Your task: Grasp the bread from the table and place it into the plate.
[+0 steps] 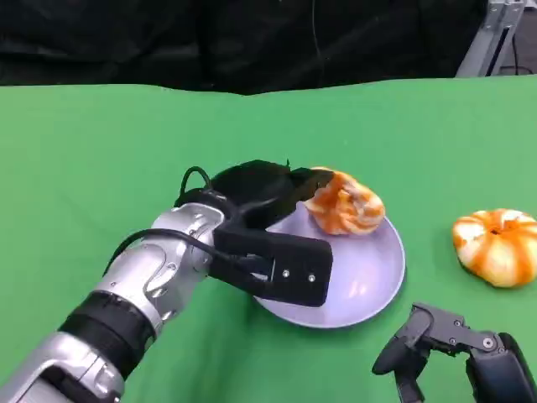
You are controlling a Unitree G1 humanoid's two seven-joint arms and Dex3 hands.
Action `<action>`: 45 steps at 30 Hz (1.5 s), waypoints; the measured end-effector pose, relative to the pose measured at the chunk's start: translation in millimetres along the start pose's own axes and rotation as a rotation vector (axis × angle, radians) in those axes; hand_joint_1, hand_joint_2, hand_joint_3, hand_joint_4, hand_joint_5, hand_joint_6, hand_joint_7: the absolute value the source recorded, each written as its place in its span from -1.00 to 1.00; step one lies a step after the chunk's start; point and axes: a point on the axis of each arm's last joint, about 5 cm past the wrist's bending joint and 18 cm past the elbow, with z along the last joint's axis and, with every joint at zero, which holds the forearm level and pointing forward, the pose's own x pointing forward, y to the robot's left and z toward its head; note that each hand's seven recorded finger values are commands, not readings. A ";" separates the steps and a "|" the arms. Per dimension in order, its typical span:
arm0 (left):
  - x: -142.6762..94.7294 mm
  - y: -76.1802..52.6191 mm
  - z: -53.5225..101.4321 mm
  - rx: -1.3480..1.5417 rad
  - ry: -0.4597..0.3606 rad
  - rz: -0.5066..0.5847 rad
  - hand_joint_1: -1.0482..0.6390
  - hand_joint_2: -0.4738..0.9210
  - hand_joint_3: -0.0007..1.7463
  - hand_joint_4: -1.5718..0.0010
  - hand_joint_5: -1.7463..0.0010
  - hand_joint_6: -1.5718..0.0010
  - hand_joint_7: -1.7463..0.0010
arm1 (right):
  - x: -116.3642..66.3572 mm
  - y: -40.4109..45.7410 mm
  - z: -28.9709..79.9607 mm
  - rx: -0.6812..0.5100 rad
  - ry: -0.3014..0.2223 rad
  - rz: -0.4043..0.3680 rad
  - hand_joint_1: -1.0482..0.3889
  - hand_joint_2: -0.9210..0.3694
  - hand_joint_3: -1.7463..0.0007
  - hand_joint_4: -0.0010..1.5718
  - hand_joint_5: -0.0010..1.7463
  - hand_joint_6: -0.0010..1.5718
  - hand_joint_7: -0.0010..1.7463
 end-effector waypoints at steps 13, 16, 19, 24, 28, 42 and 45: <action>-6.0 15.0 0.2 -0.001 -0.001 -0.012 -0.87 1.00 -0.62 0.73 0.75 0.33 0.88 | -0.5 0.1 -1.7 0.002 0.006 0.001 0.53 0.04 -0.66 0.02 0.81 0.06 0.47; -6.3 15.4 0.3 0.003 0.003 -0.013 -0.87 1.00 -0.60 0.72 0.76 0.12 0.90 | -0.5 0.1 -1.8 0.001 0.007 0.001 0.53 0.03 -0.65 0.02 0.80 0.06 0.47; -6.2 15.3 0.5 0.005 0.002 -0.014 -0.87 1.00 -0.60 0.71 0.76 0.08 0.91 | -0.5 0.0 -1.8 0.001 0.007 0.001 0.53 0.03 -0.65 0.03 0.80 0.06 0.47; -6.2 15.2 0.5 0.005 0.001 -0.014 -0.84 1.00 -0.60 0.62 0.73 0.00 0.89 | -0.5 -0.1 -1.8 0.001 0.007 0.001 0.51 0.03 -0.65 0.03 0.80 0.07 0.47; -26.3 20.7 -2.0 -0.020 -0.056 0.096 -0.79 1.00 -0.58 0.52 0.68 0.00 0.89 | -0.6 -0.3 -1.7 -0.001 0.006 0.002 0.49 0.02 -0.64 0.02 0.81 0.06 0.47; -106.5 10.6 -29.4 -0.388 -0.145 0.430 -0.03 0.99 -0.87 -0.03 0.09 -0.19 0.84 | 0.6 -0.6 -1.5 -0.007 -0.005 0.005 0.50 0.06 -0.66 0.05 0.81 0.08 0.49; -122.1 0.3 -31.0 -0.570 -0.171 0.524 0.19 0.54 -0.10 -0.06 -0.13 -0.34 0.67 | 0.9 -0.4 -1.2 -0.011 -0.009 0.006 0.49 0.06 -0.66 0.06 0.81 0.08 0.49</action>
